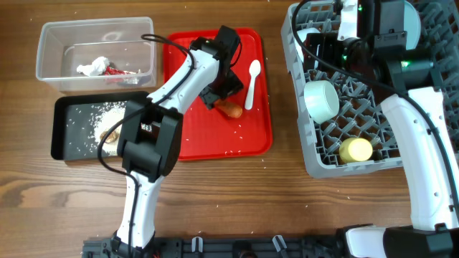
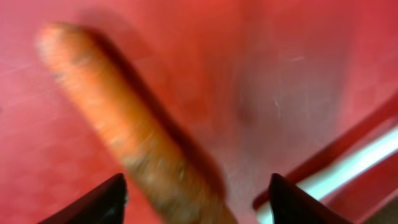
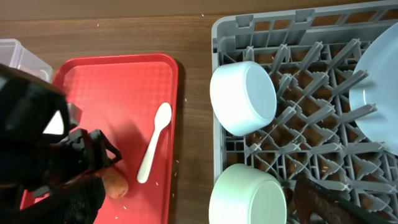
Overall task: Sort waste into correct bins and load items into the dishwasher rack
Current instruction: 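Grasp the orange carrot with the left gripper and drop it on the black tray, then grasp the white spoon with the right gripper and lift it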
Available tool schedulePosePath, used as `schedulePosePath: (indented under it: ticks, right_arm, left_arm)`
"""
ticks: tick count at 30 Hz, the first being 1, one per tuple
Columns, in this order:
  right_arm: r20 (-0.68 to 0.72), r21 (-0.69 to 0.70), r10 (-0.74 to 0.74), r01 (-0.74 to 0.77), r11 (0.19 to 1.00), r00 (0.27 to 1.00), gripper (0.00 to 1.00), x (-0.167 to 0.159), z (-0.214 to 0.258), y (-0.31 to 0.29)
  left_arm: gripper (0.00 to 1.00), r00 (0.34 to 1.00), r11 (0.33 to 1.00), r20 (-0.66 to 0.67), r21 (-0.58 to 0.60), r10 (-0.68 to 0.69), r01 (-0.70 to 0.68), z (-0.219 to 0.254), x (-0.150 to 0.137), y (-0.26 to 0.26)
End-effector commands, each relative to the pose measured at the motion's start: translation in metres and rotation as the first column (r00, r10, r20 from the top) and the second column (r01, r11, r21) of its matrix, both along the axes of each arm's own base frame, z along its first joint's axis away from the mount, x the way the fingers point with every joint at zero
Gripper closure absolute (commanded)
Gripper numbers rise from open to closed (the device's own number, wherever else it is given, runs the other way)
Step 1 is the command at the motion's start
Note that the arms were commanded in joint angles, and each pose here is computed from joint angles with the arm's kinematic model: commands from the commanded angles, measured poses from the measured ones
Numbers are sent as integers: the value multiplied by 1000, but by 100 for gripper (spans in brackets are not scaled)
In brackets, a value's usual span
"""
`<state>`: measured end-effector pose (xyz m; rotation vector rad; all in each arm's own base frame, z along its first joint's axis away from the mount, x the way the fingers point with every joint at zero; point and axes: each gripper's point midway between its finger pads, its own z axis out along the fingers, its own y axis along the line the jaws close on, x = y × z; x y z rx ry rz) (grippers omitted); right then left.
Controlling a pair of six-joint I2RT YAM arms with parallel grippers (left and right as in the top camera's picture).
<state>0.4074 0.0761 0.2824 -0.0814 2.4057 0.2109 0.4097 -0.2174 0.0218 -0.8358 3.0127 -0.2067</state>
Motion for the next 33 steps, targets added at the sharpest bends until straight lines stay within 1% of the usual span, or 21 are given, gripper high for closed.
schedulePosePath:
  ticks: [1,2,4,6,8,11,12,14,16,17,18,19,20,22,24,27,28,30,31,32,33]
  right_arm:
    - [-14,-11,7,-7,1000,1000,0,2,-6,0]
    - [-14,-12,7,-8,1000,1000,0,2,-6,0]
    - [-14,-11,7,-7,1000,1000,0,2,-6,0]
    - [-15,-11,7,-7,1000,1000,1,2,-7,0]
    - [-14,-12,7,-7,1000,1000,0,2,-7,0]
    - [-11,-25,-6,6,1000,1000,0,3,-7,-3]
    - [-6,-24,-6,6,1000,1000,0,4,-6,-3]
    - [-1,-23,-6,6,1000,1000,0,5,-5,-2]
    - [6,-19,-8,8,1000,1000,0,7,-4,-2]
    - [10,-12,-15,15,1000,1000,0,8,-3,-2]
    - [13,0,-27,27,1000,1000,0,9,-2,-2]
    - [17,1,-27,27,1000,999,0,9,-1,-2]
    - [17,2,-27,27,1000,999,1,9,-1,-2]
    - [11,7,-30,29,1000,999,0,9,-2,-1]
    - [7,6,-30,29,1000,1000,0,8,-3,-1]
    - [8,17,-40,40,999,999,0,8,-2,-1]
    - [8,26,-38,38,999,999,0,8,-2,0]
    - [15,39,-27,27,999,1000,0,10,0,3]
    - [19,39,-27,26,999,999,0,11,0,3]
    - [40,49,-18,16,999,999,0,16,3,7]
    - [63,60,-8,4,998,998,0,21,6,12]
  left_arm:
    - [59,996,999,-90,-27,17,-19,-24,-10,-5]
    - [68,995,1000,-97,-19,3,-5,-24,-13,-3]
    - [90,994,998,-85,-15,-64,63,-24,-12,-1]
    - [94,995,998,-82,27,-62,65,-24,-10,10]
    - [96,993,998,-100,3,-69,70,-17,-9,22]
    - [96,992,998,-104,2,-65,66,8,-6,51]
    - [91,992,996,-87,-3,-92,92,36,-3,74]
    - [91,993,994,-48,-4,-109,108,75,-2,108]
    - [94,999,998,-11,47,-46,47,107,-7,153]
    - [95,1000,995,0,95,-4,4,117,-10,179]
    - [94,998,983,11,173,60,-60,129,-15,215]
    - [94,995,969,6,224,104,-103,133,-21,241]
    - [93,981,941,-12,283,195,-184,132,-30,274]
    - [93,941,906,-48,289,335,-308,116,-46,312]
    - [93,901,881,-99,277,423,-384,86,-65,338]
    - [95,862,861,-147,255,484,-440,43,-86,352]
    - [94,836,835,-138,256,531,-488,23,-92,357]
    - [94,824,822,-106,213,557,-528,5,-87,356]
    - [90,826,823,-88,197,557,-533,2,-82,355]
    - [46,828,822,-72,192,556,-536,1,-78,356]
    - [18,829,823,-74,192,555,-534,1,-78,356]
